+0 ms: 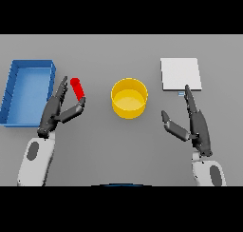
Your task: Pick up the red beaker and tilt it to pour out 1 green nut into yellow bowl. Pick up the yellow bowl and place it on the metallic measuring scale.
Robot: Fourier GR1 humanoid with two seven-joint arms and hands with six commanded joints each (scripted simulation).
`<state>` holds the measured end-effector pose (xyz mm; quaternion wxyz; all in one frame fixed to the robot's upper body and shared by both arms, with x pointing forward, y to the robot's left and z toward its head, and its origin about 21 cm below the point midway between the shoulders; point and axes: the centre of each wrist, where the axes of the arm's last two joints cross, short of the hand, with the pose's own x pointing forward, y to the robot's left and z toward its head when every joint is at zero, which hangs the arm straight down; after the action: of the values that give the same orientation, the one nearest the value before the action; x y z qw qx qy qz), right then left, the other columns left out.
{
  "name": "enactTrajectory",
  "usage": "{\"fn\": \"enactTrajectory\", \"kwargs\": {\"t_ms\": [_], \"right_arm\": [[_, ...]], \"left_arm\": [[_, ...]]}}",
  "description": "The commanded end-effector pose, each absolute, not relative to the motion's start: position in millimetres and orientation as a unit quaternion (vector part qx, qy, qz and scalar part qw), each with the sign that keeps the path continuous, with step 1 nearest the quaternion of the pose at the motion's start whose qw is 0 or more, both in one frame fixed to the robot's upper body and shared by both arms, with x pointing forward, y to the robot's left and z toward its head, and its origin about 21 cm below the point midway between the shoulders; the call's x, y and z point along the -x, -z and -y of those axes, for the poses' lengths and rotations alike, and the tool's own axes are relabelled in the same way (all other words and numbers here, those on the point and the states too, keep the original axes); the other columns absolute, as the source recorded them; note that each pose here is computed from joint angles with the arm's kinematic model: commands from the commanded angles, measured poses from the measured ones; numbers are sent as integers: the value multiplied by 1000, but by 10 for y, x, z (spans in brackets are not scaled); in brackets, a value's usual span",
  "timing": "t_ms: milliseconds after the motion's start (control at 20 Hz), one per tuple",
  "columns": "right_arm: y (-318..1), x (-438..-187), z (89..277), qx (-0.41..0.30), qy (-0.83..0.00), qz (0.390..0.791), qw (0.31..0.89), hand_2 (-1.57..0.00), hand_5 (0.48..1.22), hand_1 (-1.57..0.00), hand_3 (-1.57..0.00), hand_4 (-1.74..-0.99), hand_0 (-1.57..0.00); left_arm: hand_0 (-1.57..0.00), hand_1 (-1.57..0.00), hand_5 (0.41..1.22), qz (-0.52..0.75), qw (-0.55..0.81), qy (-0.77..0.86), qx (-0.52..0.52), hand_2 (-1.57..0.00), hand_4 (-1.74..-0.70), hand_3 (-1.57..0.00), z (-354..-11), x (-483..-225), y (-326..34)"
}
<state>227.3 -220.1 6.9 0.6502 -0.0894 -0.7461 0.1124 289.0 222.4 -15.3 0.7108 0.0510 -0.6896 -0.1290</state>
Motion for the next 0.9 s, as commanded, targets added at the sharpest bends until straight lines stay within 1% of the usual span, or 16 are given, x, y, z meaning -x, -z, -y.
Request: {"fn": "enactTrajectory", "kwargs": {"t_ms": [0,100,200,250,300,400,450,550,650,750,850], "right_arm": [[-90,-2296,2190,90,-115,744,652,1,635,1,1,-1274,1],[-74,-2285,2190,93,-115,743,652,1,635,1,1,-1267,1],[-71,-2304,2169,92,-111,740,657,1,638,1,1,-1269,1],[-78,-2319,2196,93,-112,741,655,1,640,1,1,-1267,1],[-54,-2285,2189,88,-115,743,653,1,642,1,1,-1270,1],[-48,-2291,2215,93,-114,745,651,1,646,1,1,-1271,1],[-34,-2237,2216,92,-113,747,649,1,644,1,1,-1267,1],[-60,-2266,2259,91,-107,745,653,1,642,1,1,-1269,1],[-75,-2281,2243,89,-105,745,653,1,638,1,1,-1265,1],[-86,-2289,2202,90,-107,745,652,1,640,1,1,-1269,1],[-89,-2290,2239,96,-106,742,655,1,640,1,1,-1264,1]], "left_arm": [[1,1,673,689,711,131,-48,1,-1267,1,-2210,-2944,190],[1,1,680,690,710,131,-49,1,-1276,1,-2186,-3063,165],[1,1,685,687,712,134,-51,1,-1287,1,-2177,-3137,189],[1,1,688,688,711,136,-47,1,-1292,1,-2132,-3152,207],[1,1,689,688,711,139,-46,1,-1298,1,-2099,-3190,203],[1,1,690,686,712,141,-52,1,-1297,1,-2128,-3207,215],[1,1,686,683,715,141,-52,1,-1293,1,-2125,-3264,201],[1,1,683,680,717,144,-50,1,-1289,1,-2095,-3347,181],[1,1,683,679,718,145,-50,1,-1289,1,-2069,-3442,161],[1,1,688,684,715,140,-36,1,-1309,1,-2062,-3470,184],[1,1,695,687,713,137,-32,1,-1329,1,-2027,-3475,242]]}}
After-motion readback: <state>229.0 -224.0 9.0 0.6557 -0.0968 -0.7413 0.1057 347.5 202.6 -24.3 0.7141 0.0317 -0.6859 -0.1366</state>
